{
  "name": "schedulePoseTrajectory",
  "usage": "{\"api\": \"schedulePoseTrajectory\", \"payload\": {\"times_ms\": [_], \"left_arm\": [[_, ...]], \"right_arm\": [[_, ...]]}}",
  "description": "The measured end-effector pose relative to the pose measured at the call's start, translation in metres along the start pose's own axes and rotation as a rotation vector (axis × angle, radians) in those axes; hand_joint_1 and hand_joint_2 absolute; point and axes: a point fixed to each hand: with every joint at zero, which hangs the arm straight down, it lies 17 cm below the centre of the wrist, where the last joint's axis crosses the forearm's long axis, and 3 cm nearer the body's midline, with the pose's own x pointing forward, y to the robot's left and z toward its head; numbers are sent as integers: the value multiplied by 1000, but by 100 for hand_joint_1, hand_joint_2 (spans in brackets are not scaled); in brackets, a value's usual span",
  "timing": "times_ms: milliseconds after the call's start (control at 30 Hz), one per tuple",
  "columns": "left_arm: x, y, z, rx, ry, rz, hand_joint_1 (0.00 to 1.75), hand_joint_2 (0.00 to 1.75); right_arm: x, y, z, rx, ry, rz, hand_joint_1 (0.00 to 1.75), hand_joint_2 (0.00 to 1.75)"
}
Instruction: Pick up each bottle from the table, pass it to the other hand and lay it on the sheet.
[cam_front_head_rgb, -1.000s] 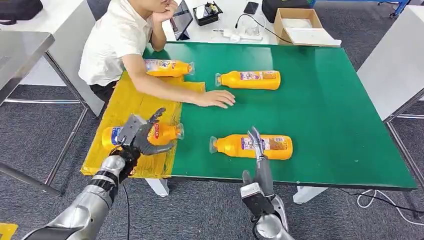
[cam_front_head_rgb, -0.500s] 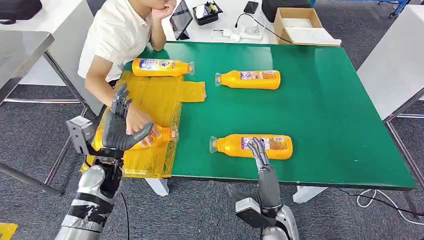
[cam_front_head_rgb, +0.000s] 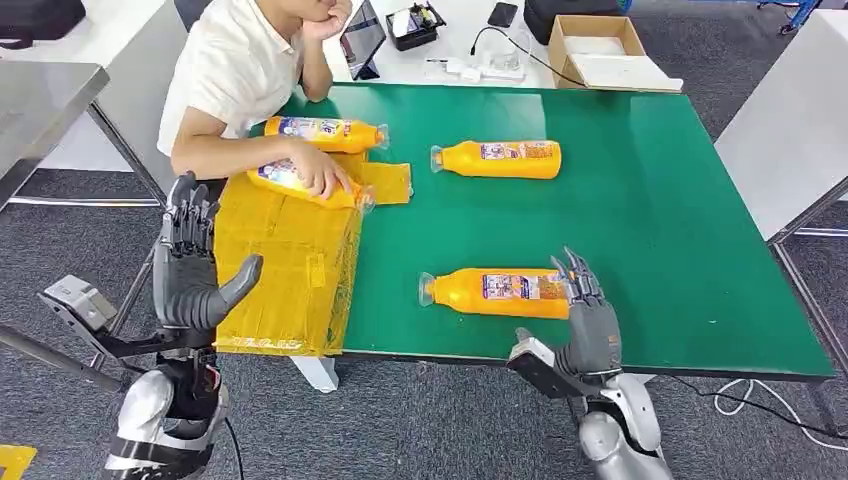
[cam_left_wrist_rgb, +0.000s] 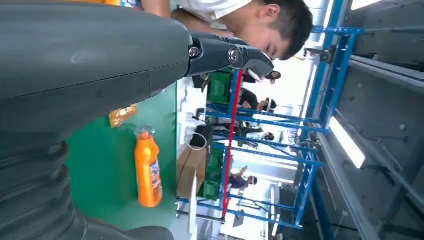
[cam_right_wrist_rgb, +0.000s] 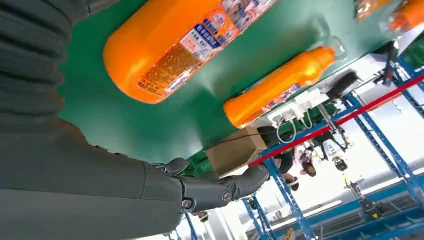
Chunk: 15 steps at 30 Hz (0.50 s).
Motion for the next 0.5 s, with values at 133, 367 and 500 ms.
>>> {"api": "schedulePoseTrajectory", "payload": {"times_ms": [133,367,500], "left_arm": [[3,0,0,1,-7,0,0,175],[2,-2,1,-4,-8,-65,0,175],[-6,-13,6,-27,15,-104,0,175]], "right_arm": [[-5,2,1,8,9,5,0,175],[-15,6,-3,40,24,71,0,175],[-29,13,-12,90,62,128,0,175]]}}
